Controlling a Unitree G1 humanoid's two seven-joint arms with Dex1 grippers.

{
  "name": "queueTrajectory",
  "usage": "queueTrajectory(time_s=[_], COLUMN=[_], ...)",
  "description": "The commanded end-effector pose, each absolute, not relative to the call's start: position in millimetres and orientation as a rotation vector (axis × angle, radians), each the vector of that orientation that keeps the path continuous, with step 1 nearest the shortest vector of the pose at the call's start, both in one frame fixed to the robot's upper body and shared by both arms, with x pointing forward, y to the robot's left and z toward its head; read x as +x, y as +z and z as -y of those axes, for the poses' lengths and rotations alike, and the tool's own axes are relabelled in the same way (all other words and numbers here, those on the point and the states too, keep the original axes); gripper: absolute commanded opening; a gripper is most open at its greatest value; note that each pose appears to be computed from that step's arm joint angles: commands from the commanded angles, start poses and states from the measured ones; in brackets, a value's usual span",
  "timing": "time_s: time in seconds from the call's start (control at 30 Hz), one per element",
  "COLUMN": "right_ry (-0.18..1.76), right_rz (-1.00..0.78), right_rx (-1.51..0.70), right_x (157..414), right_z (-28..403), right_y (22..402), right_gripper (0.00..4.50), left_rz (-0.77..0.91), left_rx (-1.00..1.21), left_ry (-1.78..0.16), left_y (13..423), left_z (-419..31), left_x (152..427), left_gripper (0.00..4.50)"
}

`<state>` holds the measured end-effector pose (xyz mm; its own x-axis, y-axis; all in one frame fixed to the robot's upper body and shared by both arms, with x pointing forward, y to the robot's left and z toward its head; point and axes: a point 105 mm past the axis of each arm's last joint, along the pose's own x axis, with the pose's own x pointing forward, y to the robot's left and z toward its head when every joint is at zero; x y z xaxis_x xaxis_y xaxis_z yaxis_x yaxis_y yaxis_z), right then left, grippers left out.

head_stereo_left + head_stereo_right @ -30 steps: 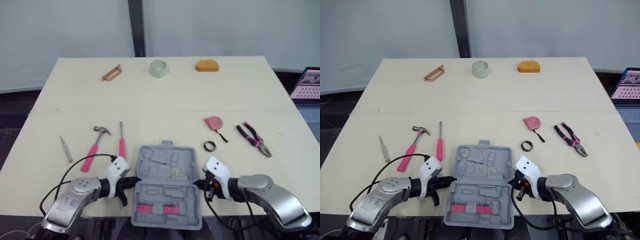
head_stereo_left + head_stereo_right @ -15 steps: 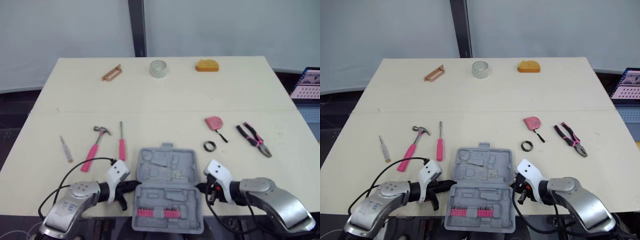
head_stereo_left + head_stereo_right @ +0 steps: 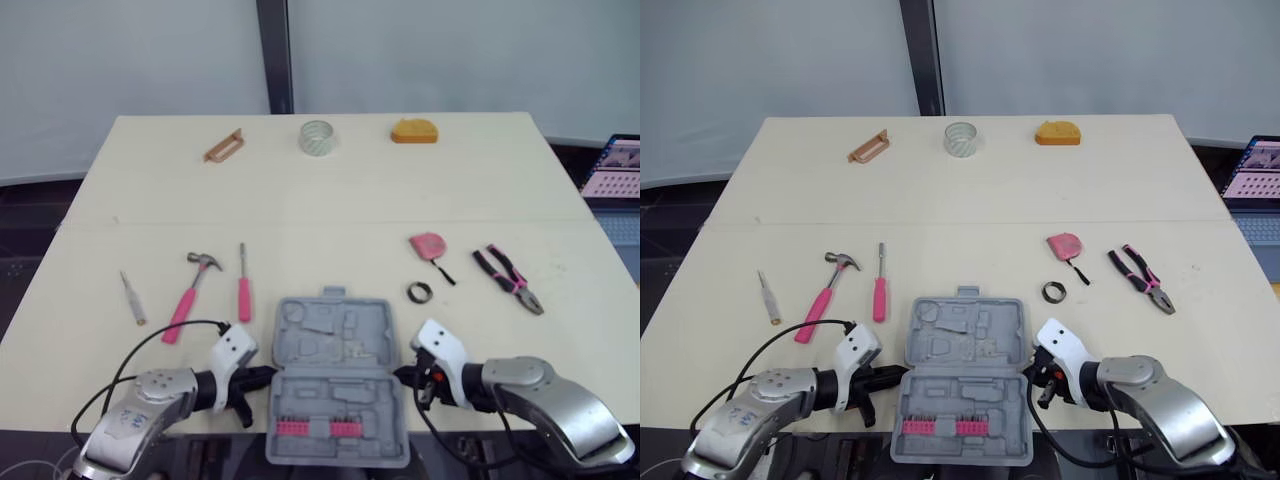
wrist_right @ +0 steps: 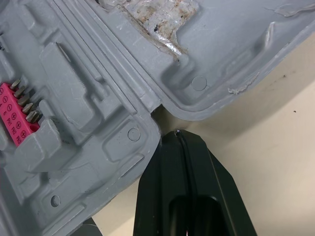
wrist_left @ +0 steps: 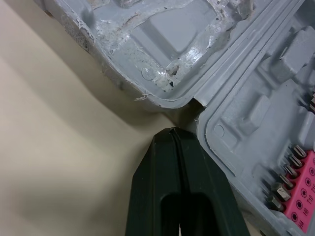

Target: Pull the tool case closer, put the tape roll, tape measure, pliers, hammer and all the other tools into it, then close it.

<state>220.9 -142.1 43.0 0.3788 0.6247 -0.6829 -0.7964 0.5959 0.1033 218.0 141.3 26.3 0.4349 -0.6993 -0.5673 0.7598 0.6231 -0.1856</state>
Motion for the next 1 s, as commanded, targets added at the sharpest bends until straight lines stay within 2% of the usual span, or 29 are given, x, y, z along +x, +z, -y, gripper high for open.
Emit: queueTrajectory(time_s=[0.03, 0.37, 0.53, 0.67, 0.83, 1.0], right_ry=[0.934, 0.930, 0.876, 0.846, 0.860, 0.864], right_rz=[-0.703, -0.705, -0.693, -0.657, -0.614, -0.533], right_rx=[-0.276, -0.278, -0.296, -0.298, -0.284, -0.272], right_x=[221, 222, 232, 238, 230, 221], right_z=[139, 140, 154, 167, 180, 182], right_y=[53, 52, 57, 69, 85, 105], right_gripper=[0.00, 0.00, 0.00, 0.00, 0.00, 0.00], left_rz=[-0.661, -0.661, -0.626, -0.500, -0.312, -0.210], left_rx=[0.100, 0.108, 0.131, 0.110, 0.084, 0.122], left_ry=[-0.920, -0.919, -0.864, -0.858, -0.949, -0.934], left_y=[28, 30, 39, 68, 111, 129], left_z=[-140, -142, -159, -176, -184, -205], left_x=[213, 212, 220, 231, 222, 213], left_gripper=[0.02, 0.02, 0.02, 0.02, 0.02, 0.02])
